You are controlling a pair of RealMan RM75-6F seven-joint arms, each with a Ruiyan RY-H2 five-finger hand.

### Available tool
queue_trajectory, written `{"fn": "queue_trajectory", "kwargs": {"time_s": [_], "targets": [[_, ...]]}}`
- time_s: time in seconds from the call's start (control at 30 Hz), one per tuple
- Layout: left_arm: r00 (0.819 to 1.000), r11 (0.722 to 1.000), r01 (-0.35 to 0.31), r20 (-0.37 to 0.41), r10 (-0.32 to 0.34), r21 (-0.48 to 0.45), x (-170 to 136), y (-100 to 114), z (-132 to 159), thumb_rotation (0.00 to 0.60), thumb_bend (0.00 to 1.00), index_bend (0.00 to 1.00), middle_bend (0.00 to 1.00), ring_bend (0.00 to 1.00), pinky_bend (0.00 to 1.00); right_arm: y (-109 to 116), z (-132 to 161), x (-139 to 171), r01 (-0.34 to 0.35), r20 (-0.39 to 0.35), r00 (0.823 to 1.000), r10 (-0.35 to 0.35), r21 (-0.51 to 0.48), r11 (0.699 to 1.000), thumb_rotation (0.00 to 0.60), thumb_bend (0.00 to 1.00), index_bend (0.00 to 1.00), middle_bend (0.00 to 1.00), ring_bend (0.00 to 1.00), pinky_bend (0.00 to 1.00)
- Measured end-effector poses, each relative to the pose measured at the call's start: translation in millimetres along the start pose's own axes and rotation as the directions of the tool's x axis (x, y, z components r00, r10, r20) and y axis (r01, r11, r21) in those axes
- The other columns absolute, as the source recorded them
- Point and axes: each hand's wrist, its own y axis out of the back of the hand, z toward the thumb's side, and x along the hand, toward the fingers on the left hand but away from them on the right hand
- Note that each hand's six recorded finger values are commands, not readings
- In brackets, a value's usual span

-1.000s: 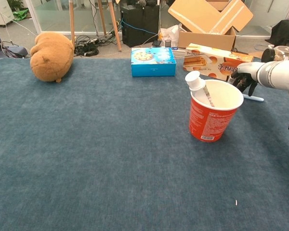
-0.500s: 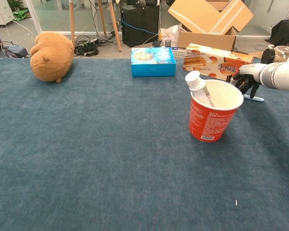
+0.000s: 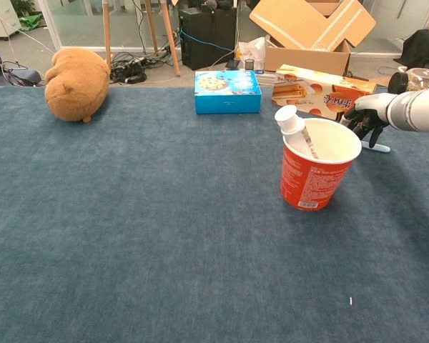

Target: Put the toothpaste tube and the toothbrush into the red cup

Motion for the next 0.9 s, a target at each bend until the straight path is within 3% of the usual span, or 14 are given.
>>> {"fn": "queue_trajectory", "kwargs": {"time_s": [0.6,0.9], "targets": [[1.0,1.0,0.002,0.009,-0.002,0.006,2,0,4,0.6,0.0,0.32,0.37,0.33,0.42,-2,-2,10,-0.089,-0.037,0.996,0.087,-0.055,0.994,0.6,0.36,0.35,0.3,0.18,0.38],[1.0,1.0,0.003,0.01,-0.003,0.006,2,0,5,0.6,0.0,0.32,0.37,0.33,0.42,10,0,14,-0.059,-0.055,0.997,0.055,-0.076,0.995,0.6,0.36,0.35,0.3,0.18,0.38]]}}
